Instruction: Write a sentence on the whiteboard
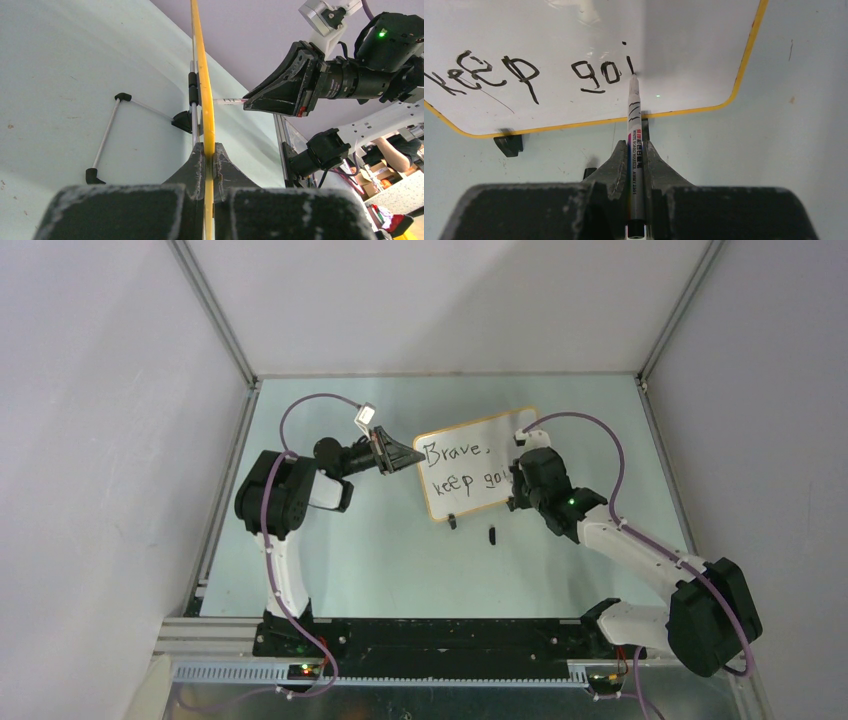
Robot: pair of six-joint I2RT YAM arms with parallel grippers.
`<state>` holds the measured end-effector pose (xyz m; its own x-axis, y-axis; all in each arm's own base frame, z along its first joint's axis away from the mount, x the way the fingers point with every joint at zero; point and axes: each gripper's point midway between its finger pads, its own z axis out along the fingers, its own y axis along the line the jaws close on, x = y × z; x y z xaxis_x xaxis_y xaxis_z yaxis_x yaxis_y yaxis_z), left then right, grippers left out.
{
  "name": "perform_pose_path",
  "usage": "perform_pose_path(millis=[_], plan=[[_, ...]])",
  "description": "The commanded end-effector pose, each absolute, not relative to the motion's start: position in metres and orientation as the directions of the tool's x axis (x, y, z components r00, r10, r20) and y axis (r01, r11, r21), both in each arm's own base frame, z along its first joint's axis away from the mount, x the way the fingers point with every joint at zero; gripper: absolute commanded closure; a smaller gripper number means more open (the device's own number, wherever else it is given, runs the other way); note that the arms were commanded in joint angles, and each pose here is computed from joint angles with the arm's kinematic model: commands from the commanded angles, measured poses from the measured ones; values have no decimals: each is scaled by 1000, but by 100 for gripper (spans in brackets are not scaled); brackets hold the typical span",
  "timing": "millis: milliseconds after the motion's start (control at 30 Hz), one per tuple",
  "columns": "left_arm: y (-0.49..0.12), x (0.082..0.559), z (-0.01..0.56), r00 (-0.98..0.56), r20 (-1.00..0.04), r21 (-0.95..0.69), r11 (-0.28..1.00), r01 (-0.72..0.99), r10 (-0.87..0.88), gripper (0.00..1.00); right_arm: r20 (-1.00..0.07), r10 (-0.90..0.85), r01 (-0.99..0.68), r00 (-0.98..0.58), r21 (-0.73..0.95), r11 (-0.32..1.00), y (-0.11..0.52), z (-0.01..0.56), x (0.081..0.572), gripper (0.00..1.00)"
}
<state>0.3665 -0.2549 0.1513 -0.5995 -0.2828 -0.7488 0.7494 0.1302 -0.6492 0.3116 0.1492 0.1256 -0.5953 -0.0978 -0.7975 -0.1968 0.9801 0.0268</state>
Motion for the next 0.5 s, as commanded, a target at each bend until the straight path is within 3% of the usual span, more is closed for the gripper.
perform_pose_path(millis=[0,467], plan=[[-260,347,158,-564,-795,-591,78,803,-224,100,-798,-83,-194,-597,44,980,151,132,310,100],[-260,347,158,-566,-793,-593,78,801,-224,100,-857,-38,-158,-514,51,986,144,157,318,100]])
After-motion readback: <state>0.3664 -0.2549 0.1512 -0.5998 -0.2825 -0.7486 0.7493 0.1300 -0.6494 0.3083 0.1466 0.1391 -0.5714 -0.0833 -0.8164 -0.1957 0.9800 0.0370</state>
